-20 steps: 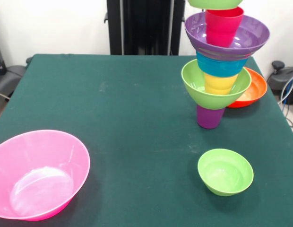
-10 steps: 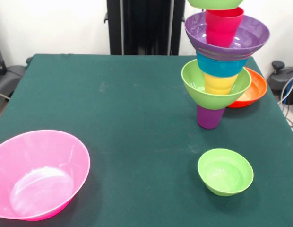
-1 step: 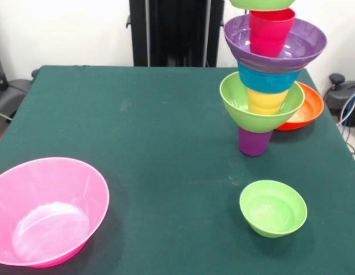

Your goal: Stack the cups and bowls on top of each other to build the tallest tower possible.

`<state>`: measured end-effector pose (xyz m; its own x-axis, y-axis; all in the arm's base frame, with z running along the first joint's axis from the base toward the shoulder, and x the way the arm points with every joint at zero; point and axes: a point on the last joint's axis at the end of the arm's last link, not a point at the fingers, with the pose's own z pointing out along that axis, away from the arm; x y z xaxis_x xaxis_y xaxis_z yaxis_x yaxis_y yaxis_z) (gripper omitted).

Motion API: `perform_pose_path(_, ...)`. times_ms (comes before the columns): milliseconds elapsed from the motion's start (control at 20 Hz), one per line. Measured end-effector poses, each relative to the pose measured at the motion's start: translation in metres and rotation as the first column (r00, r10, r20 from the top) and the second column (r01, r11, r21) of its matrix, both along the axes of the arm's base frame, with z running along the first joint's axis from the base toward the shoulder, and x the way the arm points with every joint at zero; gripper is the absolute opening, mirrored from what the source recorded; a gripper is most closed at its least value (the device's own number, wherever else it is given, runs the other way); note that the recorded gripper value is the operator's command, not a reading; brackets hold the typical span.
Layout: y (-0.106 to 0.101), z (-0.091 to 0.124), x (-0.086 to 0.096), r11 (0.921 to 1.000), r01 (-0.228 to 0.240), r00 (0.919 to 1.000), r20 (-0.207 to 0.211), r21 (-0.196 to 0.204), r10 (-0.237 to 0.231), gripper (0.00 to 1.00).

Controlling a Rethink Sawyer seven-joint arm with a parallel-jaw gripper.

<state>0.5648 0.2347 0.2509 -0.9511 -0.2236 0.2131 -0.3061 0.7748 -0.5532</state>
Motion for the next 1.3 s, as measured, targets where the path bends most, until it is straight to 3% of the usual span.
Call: perform_pose_path(1300,0.014,-0.001,0.005,0.9997,-0.016,0.9999,0.005,0.017,0.016,0.00)
